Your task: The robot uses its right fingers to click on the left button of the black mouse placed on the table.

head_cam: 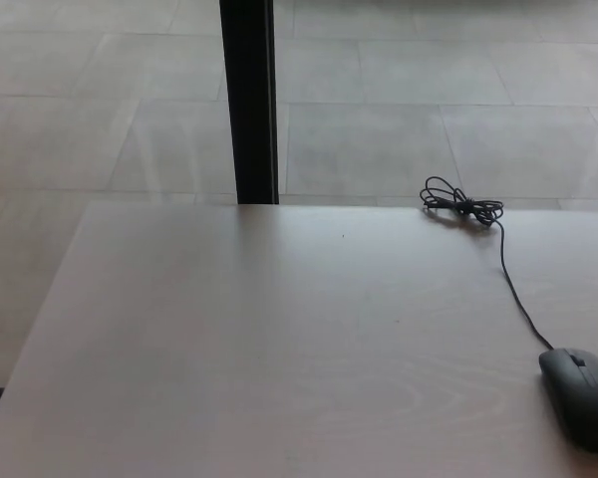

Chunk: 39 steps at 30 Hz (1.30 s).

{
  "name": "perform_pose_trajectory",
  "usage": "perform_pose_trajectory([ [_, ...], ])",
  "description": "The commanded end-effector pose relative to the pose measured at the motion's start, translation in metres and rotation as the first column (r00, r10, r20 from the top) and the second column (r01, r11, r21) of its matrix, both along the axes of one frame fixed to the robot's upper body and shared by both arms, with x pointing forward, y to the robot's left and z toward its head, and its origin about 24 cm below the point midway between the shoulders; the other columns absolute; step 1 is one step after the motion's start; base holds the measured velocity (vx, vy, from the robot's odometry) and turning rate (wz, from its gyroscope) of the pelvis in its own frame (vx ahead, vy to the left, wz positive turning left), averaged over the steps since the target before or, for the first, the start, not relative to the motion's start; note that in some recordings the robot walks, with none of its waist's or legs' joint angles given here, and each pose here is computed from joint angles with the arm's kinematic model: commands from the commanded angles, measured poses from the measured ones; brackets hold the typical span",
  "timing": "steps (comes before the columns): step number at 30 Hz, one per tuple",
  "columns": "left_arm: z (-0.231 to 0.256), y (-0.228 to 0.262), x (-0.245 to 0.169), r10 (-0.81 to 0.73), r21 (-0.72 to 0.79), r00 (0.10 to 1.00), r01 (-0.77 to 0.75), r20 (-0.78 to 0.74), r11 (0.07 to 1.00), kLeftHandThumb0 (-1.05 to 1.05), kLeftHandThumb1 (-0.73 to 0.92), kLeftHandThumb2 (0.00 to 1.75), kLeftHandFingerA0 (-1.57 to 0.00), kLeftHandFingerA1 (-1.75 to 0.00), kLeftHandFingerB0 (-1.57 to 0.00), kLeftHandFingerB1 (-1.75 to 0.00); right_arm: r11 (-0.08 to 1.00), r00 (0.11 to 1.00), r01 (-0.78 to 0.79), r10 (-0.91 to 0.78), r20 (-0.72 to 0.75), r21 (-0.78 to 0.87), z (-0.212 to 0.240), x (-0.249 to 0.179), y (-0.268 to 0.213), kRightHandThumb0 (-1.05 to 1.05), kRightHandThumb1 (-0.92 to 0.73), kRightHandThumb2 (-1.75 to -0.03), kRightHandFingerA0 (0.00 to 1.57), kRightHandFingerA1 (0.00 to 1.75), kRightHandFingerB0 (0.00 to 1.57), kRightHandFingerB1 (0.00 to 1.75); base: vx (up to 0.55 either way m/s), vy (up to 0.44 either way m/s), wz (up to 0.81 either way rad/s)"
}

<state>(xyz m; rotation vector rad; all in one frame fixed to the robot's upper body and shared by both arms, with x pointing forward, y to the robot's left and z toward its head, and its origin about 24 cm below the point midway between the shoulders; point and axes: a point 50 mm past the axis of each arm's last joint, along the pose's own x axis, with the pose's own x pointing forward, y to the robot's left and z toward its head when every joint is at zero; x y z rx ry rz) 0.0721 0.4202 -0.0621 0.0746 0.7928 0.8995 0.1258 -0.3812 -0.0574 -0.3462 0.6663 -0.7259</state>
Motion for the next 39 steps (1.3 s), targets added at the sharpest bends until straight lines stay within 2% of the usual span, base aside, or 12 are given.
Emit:
perform_pose_trajectory([
  [1,0.016,0.018,-0.005,0.177,0.036,0.970,-0.185,0.164,0.982,-0.41,0.46,0.57,-0.99,-1.74,-0.63,-0.51,0.967,0.952,0.251,-0.237,0.191,-0.052,0.036,-0.005,-0.039,-0.21,-0.57,-0.58,0.76,1.34,0.36,0.35,0.00,0.000,0.00],
  [7,0.014,0.017,-0.006,0.210,0.000,0.957,-0.215,0.199,0.977,-0.73,0.65,0.60,-0.83,-0.58,-0.64,-0.49,0.917,0.893,0.396,-0.373,0.252,-0.045,0.061,-0.011,-0.066,-0.26,-0.62,-0.60,0.71,1.36,0.34,0.35,0.00,0.000,0.00],
  [14,0.014,0.018,-0.003,0.231,-0.019,0.960,-0.231,0.160,0.973,-0.80,0.85,0.66,-0.77,-0.58,-0.51,-0.42,0.887,0.804,0.461,-0.412,0.429,-0.011,0.117,0.011,-0.092,-0.58,-0.60,-0.85,0.88,1.14,0.24,0.43,0.00,0.000,0.00],
  [18,0.013,0.016,-0.002,0.227,-0.040,0.957,-0.223,0.184,0.974,-0.84,0.87,0.67,-0.74,-0.55,-0.49,-0.42,0.904,0.792,0.427,-0.367,0.488,-0.014,0.138,0.025,-0.098,-0.61,-0.73,-0.63,0.83,1.12,0.25,0.31,0.00,0.000,0.00],
  [20,0.012,0.016,-0.001,0.231,-0.054,0.953,-0.225,0.194,0.973,-0.85,0.90,0.67,-0.69,-0.56,-0.50,-0.42,0.919,0.800,0.387,-0.297,0.522,-0.070,0.157,0.040,-0.097,-0.71,-0.65,-0.94,0.87,1.07,0.22,0.44,0.00,0.000,0.00],
  [23,0.012,0.016,-0.002,0.228,-0.066,0.953,-0.219,0.198,0.973,-0.87,0.92,0.68,-0.69,-0.58,-0.51,-0.44,0.949,0.836,0.269,-0.147,0.529,-0.162,0.185,0.071,-0.087,-0.76,-0.86,-0.66,0.80,1.40,0.23,0.32,0.00,0.000,0.00],
  [24,0.012,0.016,-0.002,0.227,-0.067,0.953,-0.218,0.200,0.974,-0.87,0.92,0.67,-0.73,-0.58,-0.50,-0.43,0.949,0.857,0.226,-0.086,0.508,-0.220,0.191,0.079,-0.084,-0.79,-0.89,-0.68,0.84,0.82,0.23,0.32,0.00,0.000,0.00],
  [25,0.012,0.016,-0.002,0.231,-0.072,0.952,-0.221,0.203,0.973,-0.87,0.91,0.67,-0.73,-0.57,-0.51,-0.43,0.959,0.840,0.196,-0.056,0.539,-0.206,0.196,0.085,-0.078,-0.79,-0.70,-1.00,0.76,0.67,0.16,0.43,0.00,0.000,0.00],
  [32,0.012,0.016,0.000,0.223,-0.067,0.953,-0.214,0.206,0.975,-0.85,0.92,0.67,-0.68,-0.55,-0.53,-0.44,0.913,0.827,-0.131,0.316,0.466,-0.386,0.223,0.122,-0.032,-0.77,-0.85,-0.65,0.59,0.50,0.35,0.33,0.00,0.000,0.00],
  [33,0.012,0.015,0.000,0.220,-0.066,0.955,-0.211,0.199,0.975,-0.93,0.75,0.85,-0.69,-0.63,-0.50,-0.49,0.867,0.818,-0.184,0.396,0.418,-0.462,0.224,0.132,-0.014,-0.81,-0.68,-1.04,0.98,1.22,0.29,0.47,0.00,0.000,0.00],
  [34,0.012,0.015,0.000,0.225,-0.069,0.954,-0.215,0.200,0.974,-0.87,0.92,0.68,-0.67,-0.58,-0.54,-0.44,0.827,0.796,-0.230,0.463,0.389,-0.513,0.224,0.137,0.001,-0.82,-0.86,-0.67,0.88,1.09,0.34,0.31,0.00,0.000,0.00],
  [39,0.012,0.015,0.000,0.249,-0.084,0.944,-0.237,0.215,0.968,-0.92,0.75,0.83,-0.66,-0.63,-0.50,-0.50,0.721,0.748,-0.309,0.587,0.309,-0.620,0.219,0.148,0.040,-0.86,-0.86,-0.67,0.93,1.29,0.35,0.31,0.00,0.000,0.00],
])
